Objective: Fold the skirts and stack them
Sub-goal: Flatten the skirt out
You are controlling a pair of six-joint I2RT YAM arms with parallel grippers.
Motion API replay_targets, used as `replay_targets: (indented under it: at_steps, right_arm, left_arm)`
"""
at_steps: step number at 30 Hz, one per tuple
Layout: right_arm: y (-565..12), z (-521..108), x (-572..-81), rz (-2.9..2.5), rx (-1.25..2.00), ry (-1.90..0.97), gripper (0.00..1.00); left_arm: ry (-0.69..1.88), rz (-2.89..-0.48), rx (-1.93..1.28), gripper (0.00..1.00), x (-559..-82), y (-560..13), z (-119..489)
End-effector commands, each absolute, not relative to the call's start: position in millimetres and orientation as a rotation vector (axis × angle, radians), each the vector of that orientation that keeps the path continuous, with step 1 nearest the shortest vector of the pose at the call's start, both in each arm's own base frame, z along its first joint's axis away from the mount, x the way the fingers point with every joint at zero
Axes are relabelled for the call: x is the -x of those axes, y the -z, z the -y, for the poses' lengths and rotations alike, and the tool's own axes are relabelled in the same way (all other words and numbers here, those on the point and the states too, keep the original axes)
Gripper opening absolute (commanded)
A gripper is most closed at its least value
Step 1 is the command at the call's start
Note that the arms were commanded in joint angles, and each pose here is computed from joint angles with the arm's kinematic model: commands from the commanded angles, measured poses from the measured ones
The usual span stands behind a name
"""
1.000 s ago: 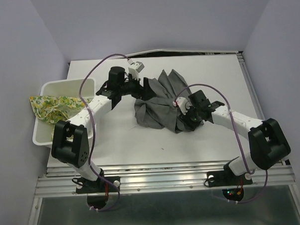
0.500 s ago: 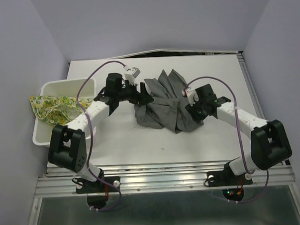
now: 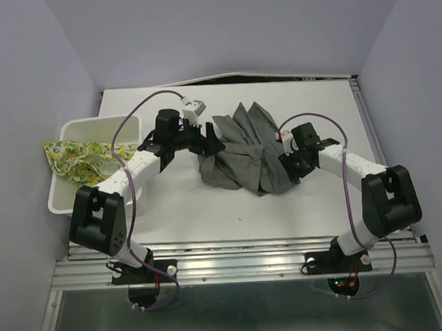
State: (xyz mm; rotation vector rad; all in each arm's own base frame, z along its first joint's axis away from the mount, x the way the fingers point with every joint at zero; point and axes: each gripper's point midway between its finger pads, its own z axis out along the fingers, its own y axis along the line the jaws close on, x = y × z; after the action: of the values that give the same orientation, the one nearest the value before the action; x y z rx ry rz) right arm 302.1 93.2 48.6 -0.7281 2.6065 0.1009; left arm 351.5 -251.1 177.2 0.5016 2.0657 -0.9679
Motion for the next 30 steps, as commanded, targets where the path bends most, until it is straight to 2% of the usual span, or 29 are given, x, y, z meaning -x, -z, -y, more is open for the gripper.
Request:
replay_targets:
  at_steps: [1, 3, 4, 5, 10, 13, 17, 19, 21, 30]
  right_arm:
    - [-49, -107, -300, -2.612, 0.733, -0.196, 0.39]
    - [-43, -107, -299, -2.634, 0.734, -0.194, 0.24]
    - [-43, -107, -301, -2.634, 0.732, -0.193, 0.07]
    - [-46, -108, -303, -2.629, 0.725, -0.196, 0.01]
    - [-91, -120, -328, -2.527, 0.652, -0.301, 0.01]
    - [-152, -139, -349, -2.381, 0.574, -0.487, 0.01]
    - [-225, -149, -374, -2.218, 0.489, -0.595, 0.01]
    - [-266, -155, -381, -2.121, 0.456, -0.629, 0.01]
    - [-295, -155, -389, -2.044, 0.412, -0.642, 0.01]
    - [-421, -155, -403, -1.761, 0.293, -0.701, 0.01]
  left_arm:
    - [0.92, -1.955, -0.555, 0.89, -356, -202, 251]
    - [0.894, -1.962, -0.586, 0.89, -359, -198, 251]
    - [0.862, -1.944, -0.628, 0.88, -361, -197, 250]
    - [0.84, -1.926, -0.653, 0.88, -362, -199, 249]
    - [0.747, -1.812, -0.784, 0.87, -361, -214, 245]
    - [0.666, -1.699, -0.939, 0.87, -352, -229, 239]
    - [0.609, -1.625, -1.02, 0.88, -336, -241, 235]
    - [0.424, -1.502, -1.205, 0.89, -337, -242, 224]
    - [0.347, -1.465, -1.278, 0.89, -334, -242, 219]
    - [0.378, -1.433, -1.341, 0.86, -327, -235, 235]
